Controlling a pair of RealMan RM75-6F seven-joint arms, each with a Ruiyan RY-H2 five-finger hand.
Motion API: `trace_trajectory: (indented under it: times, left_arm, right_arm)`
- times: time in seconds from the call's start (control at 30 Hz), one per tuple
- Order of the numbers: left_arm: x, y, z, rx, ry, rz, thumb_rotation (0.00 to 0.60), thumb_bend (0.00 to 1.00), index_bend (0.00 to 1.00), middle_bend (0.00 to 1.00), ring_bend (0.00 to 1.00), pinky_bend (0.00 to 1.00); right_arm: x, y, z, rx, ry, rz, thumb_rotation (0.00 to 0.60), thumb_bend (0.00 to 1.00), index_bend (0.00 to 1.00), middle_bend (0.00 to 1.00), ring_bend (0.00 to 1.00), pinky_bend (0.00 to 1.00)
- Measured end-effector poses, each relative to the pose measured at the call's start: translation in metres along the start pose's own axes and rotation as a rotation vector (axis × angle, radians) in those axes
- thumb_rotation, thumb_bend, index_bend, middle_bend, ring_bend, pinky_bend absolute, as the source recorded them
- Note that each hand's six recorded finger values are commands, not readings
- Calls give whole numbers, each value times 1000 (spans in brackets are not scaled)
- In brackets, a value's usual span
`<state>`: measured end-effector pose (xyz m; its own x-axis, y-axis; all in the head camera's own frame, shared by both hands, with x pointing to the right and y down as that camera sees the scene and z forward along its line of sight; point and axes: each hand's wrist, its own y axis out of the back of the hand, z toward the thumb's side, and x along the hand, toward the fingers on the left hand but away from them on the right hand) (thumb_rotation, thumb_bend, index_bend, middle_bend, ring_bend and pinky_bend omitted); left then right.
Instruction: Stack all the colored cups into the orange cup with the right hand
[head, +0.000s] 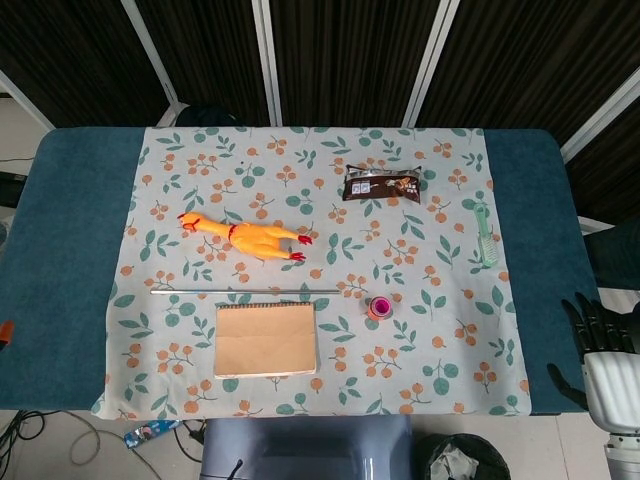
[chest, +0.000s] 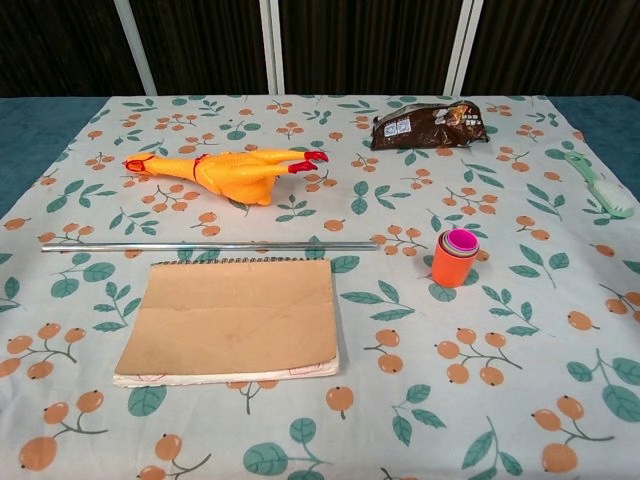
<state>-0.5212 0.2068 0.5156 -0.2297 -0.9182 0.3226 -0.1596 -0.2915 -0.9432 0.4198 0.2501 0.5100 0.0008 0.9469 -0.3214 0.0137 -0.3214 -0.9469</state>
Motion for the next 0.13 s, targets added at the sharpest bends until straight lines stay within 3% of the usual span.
trace_trajectory:
  times: [0.13]
  left_arm:
    - [0,-1,-1,0,1,-5,600,272,170,25,0,0]
  right_arm:
    - [2,-3,-2,3,-6,3,600,334,0,0,16,140]
